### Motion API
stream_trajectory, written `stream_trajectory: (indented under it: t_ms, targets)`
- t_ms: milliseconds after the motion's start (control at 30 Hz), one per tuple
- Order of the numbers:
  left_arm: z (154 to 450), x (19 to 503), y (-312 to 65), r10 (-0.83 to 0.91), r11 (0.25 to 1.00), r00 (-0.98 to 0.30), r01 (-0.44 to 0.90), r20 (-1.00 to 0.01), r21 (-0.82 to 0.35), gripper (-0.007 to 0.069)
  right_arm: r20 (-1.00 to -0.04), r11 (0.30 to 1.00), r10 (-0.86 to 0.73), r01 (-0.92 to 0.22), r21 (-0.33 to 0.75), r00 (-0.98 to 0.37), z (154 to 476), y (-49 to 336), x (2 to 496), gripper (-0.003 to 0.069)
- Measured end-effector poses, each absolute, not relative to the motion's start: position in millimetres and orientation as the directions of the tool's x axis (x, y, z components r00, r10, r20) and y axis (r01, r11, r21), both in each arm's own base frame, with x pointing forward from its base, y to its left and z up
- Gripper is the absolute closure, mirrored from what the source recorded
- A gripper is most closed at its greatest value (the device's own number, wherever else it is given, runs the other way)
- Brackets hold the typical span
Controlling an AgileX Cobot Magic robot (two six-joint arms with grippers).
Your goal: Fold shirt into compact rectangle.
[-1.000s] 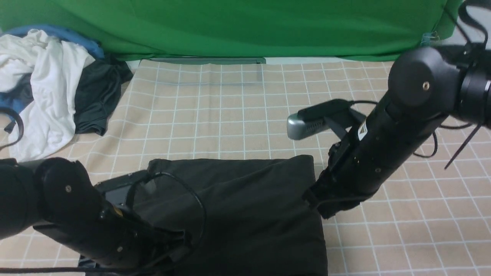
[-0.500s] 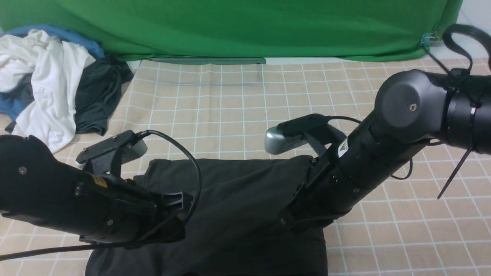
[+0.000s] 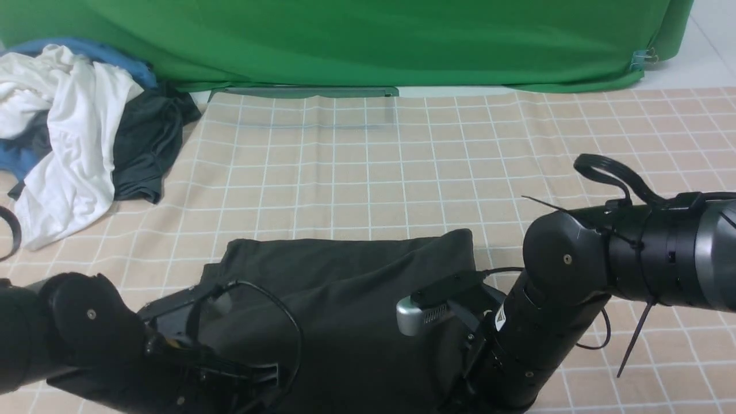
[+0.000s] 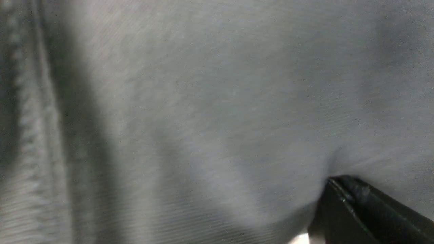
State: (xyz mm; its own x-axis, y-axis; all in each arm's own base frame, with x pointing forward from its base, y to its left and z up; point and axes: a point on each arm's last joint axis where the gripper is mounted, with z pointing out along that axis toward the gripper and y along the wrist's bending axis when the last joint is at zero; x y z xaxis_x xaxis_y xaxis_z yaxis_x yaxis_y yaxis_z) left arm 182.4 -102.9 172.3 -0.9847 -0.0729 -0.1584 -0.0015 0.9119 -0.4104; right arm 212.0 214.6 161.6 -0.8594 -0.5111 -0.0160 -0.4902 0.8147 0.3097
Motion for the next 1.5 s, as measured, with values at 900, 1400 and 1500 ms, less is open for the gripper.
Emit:
stream_trajectory:
  t_ms: [900,1400,1500]
  targets:
    - [262,255,-31,-0.241,0.923,-0.916,-0.115,-0.319,-0.367,0.0622,-0.248,0.906,-0.227,-0.298,0.302,-0.942,203,170,375,0.0134]
    - [262,257,-30,-0.250,0.923,-0.904,-0.115,-0.346,-0.367,0.0622,-0.158,0.861,-0.321,-0.357,0.363,-0.934,172,187,383,0.0547]
    - [263,258,-30,-0.251,0.923,-0.903,-0.115,-0.349,-0.367,0.0622,-0.192,0.854,-0.326,-0.375,0.360,-0.926,177,188,388,0.0562]
